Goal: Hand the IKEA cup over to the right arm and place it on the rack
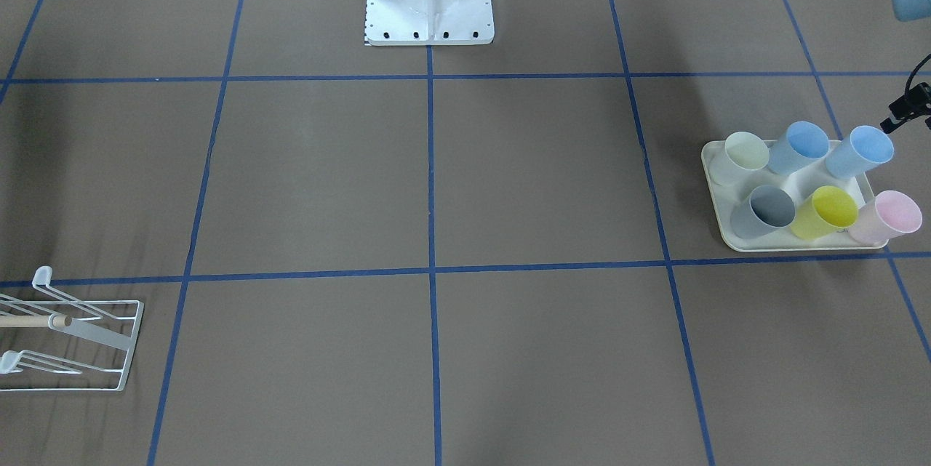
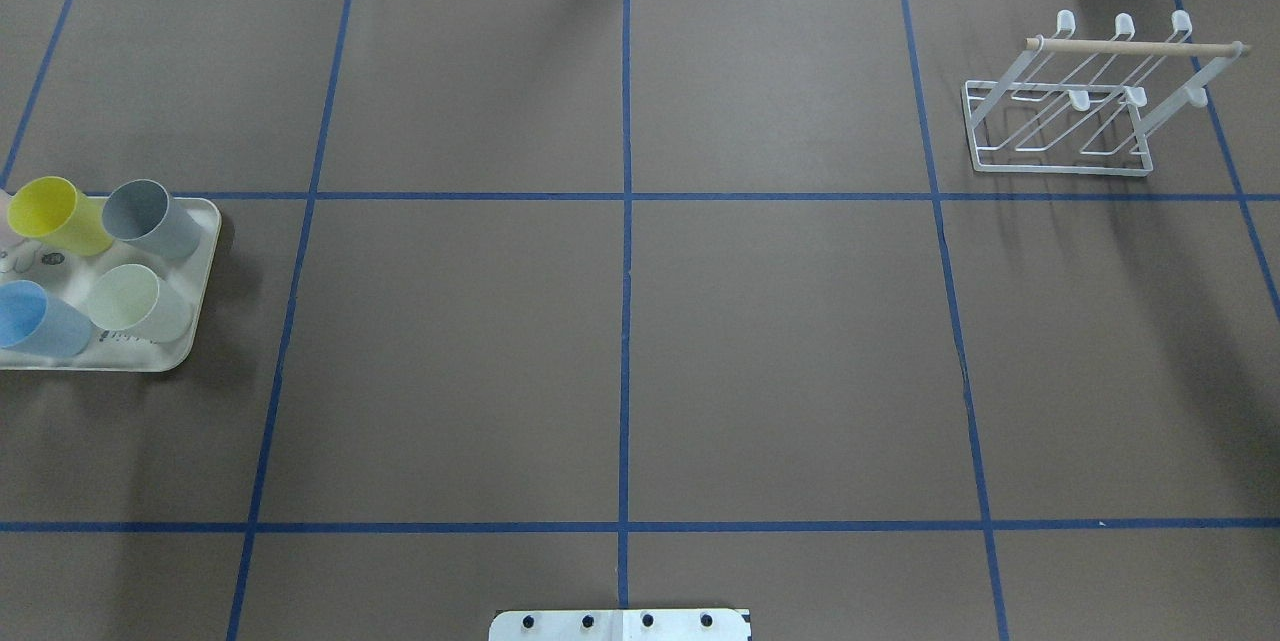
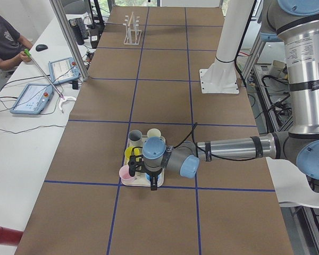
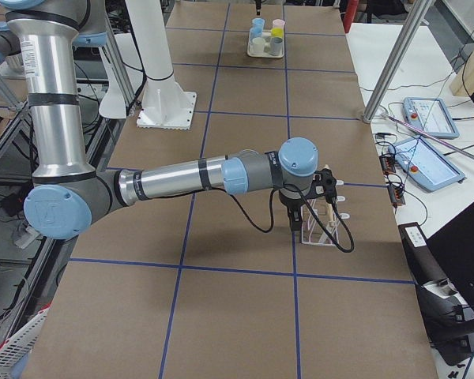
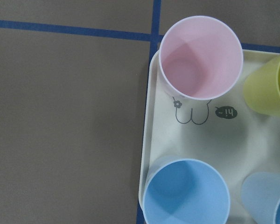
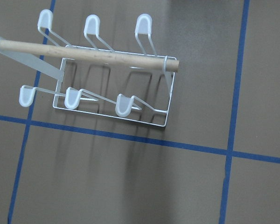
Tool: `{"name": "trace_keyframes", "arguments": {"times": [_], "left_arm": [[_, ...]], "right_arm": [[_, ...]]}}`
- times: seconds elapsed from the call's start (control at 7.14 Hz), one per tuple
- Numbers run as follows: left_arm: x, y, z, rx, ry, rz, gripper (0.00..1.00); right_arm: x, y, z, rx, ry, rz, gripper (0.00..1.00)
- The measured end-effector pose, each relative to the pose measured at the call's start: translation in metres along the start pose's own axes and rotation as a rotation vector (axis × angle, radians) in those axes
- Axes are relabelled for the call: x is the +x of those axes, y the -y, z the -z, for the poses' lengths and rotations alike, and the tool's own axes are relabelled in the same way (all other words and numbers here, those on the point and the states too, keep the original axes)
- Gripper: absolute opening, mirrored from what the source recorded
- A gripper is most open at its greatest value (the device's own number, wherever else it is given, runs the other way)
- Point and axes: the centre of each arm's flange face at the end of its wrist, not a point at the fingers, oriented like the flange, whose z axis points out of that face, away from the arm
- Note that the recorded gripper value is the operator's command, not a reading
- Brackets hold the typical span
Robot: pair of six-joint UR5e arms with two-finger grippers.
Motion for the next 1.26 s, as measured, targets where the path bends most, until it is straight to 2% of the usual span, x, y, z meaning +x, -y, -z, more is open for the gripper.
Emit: {"name": "trace_keyframes", "arguments": {"times": [0.42,0.7,1.26], "left_arm": [[-0.001,0.003,-0.020,-0.013,0.005,-0.025,0.89],[-0.001,0.003,-0.028,-0.022,0.010,-0.035,0.76],[0.001,0.005,-0.034,-0.032,0.013,-0.041,0.58]], "right_arm": [[-0.008,0.007,0.000,0.001,0.003,0.014,1.00],[-0.008,0.008,-0.002,-0.002,0.004,0.015,1.00],[-0.008,0.009,-0.005,-0.007,0.005,0.016,1.00]]}}
